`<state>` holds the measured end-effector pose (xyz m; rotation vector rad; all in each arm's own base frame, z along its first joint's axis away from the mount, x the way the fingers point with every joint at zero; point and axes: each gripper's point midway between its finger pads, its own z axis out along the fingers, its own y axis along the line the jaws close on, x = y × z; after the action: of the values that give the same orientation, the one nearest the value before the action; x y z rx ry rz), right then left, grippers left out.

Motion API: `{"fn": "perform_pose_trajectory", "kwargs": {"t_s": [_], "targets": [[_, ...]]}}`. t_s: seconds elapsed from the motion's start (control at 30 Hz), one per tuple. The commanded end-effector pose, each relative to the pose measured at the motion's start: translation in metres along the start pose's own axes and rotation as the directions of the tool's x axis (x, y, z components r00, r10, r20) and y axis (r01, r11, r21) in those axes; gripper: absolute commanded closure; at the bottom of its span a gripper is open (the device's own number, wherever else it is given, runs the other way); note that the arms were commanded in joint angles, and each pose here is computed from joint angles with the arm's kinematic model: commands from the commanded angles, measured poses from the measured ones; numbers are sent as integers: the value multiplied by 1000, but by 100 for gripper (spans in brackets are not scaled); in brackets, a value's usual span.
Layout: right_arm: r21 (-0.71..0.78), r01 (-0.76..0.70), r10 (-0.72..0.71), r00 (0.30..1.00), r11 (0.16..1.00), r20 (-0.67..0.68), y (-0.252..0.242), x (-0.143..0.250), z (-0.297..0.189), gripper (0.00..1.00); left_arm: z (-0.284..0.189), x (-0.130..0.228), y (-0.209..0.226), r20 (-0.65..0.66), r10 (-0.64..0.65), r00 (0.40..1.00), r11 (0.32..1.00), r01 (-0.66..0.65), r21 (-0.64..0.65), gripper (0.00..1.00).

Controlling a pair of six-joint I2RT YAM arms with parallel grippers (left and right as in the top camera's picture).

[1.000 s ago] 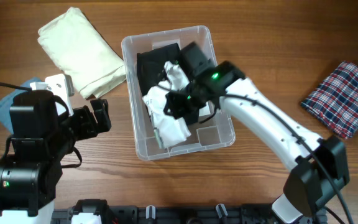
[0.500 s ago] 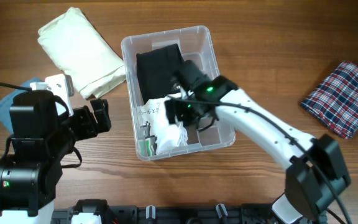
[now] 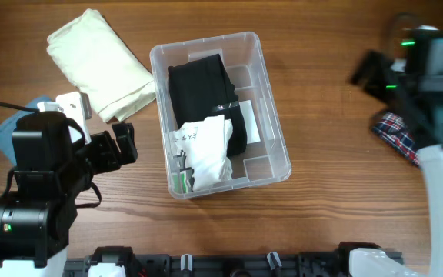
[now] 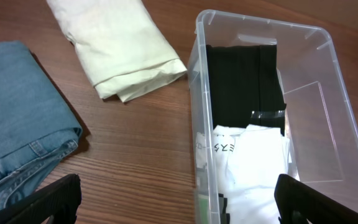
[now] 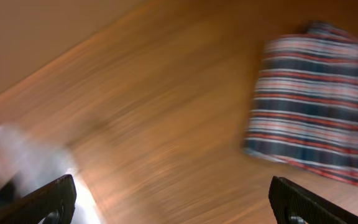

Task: Pack container
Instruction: 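Move the right gripper to the plaid shirt and grasp it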

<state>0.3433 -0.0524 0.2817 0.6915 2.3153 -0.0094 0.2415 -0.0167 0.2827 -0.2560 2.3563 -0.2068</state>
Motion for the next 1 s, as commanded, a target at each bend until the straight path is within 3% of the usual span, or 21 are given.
{"fn": "perform_pose_trajectory", "kwargs": {"t_s": [0.0,0.17,0.37,0.47,0.7,0.83,0.9,0.93,0.97], "targets": [[72,-200,206,974,977,-93,-76,-8,36,0,-4,-4,-3,14,21,1000,1000,-21,9,0],[269,-356,420,875,895,-240,-187,19,101,0,-3,-4,-3,14,21,1000,1000,-21,8,0],[364,-428,548,756,827,-358,-256,66,153,0,-3,-4,-3,13,21,1000,1000,-21,8,0],[265,-439,513,746,858,-425,-262,78,181,0,-3,-2,-2,7,20,1000,1000,-20,7,0],[205,-400,447,741,893,-501,-274,111,237,0,-3,-2,-2,6,20,1000,1000,-20,7,0],[-66,-454,358,776,889,-520,-239,104,260,1,-3,-2,-2,6,20,1000,1000,-20,7,0],[-125,-467,348,787,875,-509,-231,98,263,15,-3,-2,-3,6,20,1000,1000,-20,7,0],[-185,-485,345,797,855,-496,-223,90,263,47,-3,-2,-3,6,20,1000,1000,-20,7,0],[-205,-490,344,799,847,-493,-220,87,262,55,-3,-2,-3,6,20,1000,1000,-20,7,0]]}}
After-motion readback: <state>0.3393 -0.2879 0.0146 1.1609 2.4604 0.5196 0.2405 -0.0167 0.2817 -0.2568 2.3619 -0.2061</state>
